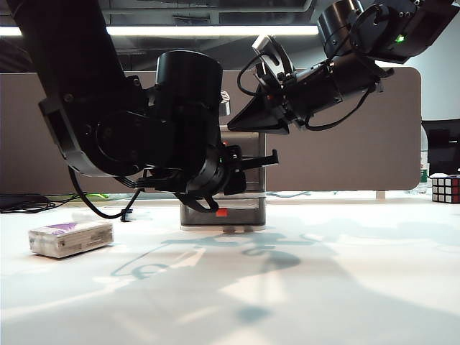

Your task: Open the second layer of the drawer on the table, pick up a pack of napkins on the table and put it in, and finally close the drawer.

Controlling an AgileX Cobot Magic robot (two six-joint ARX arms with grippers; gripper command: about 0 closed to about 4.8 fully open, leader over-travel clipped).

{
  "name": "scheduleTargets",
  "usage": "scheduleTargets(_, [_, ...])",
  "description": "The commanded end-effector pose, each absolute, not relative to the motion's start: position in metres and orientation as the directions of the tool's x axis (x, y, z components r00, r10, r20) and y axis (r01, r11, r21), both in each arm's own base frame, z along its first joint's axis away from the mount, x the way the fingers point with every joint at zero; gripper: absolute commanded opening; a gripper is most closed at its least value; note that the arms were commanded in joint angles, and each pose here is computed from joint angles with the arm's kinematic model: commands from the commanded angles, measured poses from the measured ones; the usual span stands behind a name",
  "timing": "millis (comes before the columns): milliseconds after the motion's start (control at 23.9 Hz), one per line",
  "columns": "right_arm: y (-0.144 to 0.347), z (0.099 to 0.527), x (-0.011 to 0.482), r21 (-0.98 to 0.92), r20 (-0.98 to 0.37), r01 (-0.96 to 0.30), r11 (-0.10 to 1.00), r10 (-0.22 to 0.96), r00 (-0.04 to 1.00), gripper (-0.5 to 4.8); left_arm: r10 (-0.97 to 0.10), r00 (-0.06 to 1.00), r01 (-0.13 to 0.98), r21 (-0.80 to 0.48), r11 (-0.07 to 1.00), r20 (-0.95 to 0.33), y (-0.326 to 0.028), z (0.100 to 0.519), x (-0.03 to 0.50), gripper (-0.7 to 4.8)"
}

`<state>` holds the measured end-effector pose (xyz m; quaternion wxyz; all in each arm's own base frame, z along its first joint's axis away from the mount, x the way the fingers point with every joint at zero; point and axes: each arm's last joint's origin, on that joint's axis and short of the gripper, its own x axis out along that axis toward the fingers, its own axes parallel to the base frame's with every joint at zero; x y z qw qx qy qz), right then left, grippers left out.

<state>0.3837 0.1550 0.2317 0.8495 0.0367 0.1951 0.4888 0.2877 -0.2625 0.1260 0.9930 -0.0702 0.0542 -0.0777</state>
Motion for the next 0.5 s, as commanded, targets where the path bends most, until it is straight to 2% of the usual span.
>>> scheduleTargets(42, [0.1546,0.2343,0.3843,0.236,-0.289,-0.816,0.528,0.84,0.46,-0.05,-0.173,0.98,0.157,-0.15,0.976,-0.095,-0.2642,0.1266,0.2893,0.8])
scheduleTargets(503, [0.1546,0.2342,0.3843,0.237,-0.29,-0.815,0.528,0.839,0.46,-0.05,-0.19,0.977,0.175,-0.153,0.973,-0.094,-0.2664,0.1282,0.291,0.79])
